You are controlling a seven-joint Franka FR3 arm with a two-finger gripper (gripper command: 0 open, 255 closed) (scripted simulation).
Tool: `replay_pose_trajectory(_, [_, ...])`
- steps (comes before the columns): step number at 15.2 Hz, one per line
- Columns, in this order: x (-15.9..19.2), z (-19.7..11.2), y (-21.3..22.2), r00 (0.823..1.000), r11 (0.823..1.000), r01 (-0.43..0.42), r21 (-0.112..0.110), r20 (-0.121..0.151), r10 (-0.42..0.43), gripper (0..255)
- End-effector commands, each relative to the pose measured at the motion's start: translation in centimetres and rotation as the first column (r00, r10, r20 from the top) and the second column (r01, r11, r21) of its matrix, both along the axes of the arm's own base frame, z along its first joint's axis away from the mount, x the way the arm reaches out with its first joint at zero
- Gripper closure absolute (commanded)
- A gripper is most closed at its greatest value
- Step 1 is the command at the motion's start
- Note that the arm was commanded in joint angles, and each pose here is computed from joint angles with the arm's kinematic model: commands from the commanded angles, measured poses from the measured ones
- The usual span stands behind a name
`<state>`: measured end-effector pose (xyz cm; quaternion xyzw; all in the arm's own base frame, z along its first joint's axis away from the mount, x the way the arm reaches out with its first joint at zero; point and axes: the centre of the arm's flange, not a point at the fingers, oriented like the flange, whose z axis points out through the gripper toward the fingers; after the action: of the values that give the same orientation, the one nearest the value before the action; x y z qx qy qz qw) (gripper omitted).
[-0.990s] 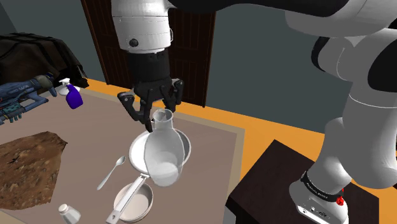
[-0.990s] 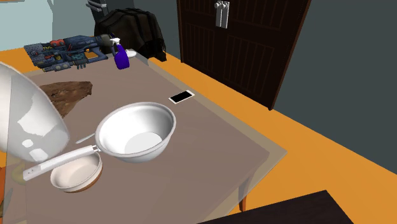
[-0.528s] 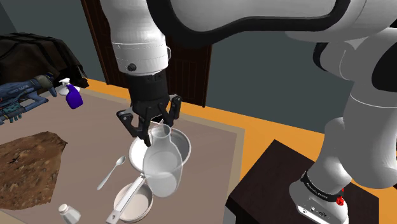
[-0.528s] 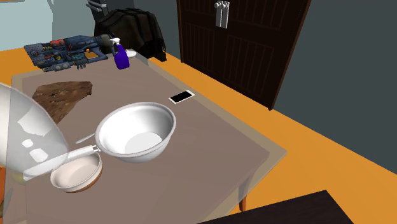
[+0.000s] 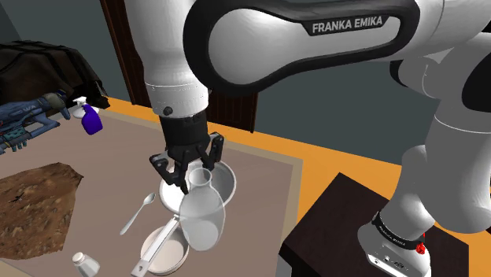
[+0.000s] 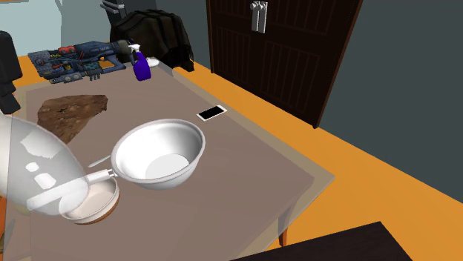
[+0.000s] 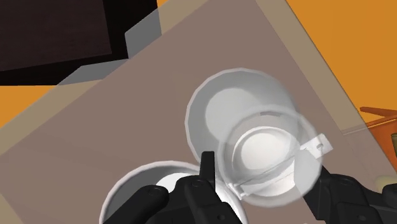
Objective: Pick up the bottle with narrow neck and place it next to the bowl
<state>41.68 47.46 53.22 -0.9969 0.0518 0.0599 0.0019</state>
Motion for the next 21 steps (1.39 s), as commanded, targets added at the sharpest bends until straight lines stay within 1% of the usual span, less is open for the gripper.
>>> replay_pose_trajectory(1, [-0.2,-1.1,0.0,1.000,1.000,0.000,0.001,0.001,0.000,255])
replay_pose_trajectory(21, [-0.2,-11.6,0.0,1.000,1.000,0.000,0.001,0.001,0.000,255])
